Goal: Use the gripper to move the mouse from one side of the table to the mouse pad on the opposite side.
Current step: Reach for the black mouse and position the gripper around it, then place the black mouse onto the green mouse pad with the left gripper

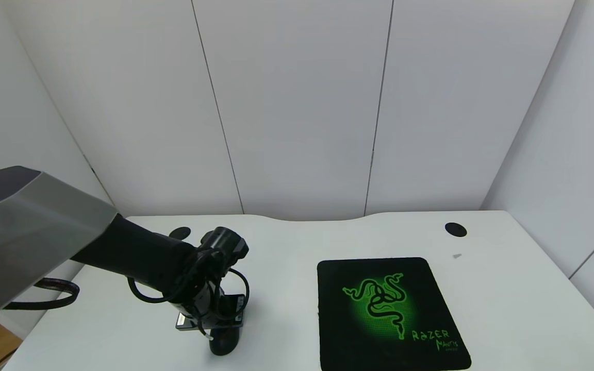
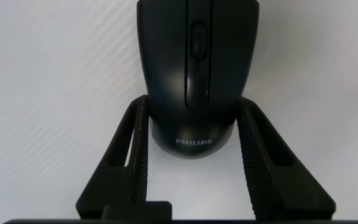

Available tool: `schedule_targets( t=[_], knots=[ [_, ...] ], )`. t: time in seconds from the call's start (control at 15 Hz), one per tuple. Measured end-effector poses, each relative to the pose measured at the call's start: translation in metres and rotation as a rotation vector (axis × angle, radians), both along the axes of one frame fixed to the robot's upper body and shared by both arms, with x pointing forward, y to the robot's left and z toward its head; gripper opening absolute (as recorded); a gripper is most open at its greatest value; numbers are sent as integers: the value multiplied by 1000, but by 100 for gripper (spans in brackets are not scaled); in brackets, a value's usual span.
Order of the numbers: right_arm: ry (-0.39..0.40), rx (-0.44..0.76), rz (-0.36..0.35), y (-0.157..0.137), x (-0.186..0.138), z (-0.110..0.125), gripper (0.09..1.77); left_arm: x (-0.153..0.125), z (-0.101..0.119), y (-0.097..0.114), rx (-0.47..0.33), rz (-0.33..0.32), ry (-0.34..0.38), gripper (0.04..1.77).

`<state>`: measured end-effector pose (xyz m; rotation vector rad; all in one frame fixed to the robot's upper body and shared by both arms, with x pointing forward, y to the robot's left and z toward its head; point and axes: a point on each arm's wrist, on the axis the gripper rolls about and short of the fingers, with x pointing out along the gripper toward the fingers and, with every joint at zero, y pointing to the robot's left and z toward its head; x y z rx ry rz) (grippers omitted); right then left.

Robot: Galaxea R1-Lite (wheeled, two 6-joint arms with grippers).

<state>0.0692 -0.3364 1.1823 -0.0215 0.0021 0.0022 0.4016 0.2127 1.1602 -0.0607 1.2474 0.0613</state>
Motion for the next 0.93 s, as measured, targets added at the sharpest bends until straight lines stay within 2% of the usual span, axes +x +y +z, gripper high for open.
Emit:
schedule_targets(
  t=[0.53, 0.67, 0.93],
  knots=[
    [0, -1, 0, 0, 0, 0, 171, 1, 3, -2, -4, 10, -10, 90],
    [0, 0, 0, 0, 0, 0, 171, 2, 12, -2, -14, 23, -26, 90],
    [0, 0, 0, 0, 0, 0, 171, -2, 41, -1, -9, 44, 5, 89]
  ],
)
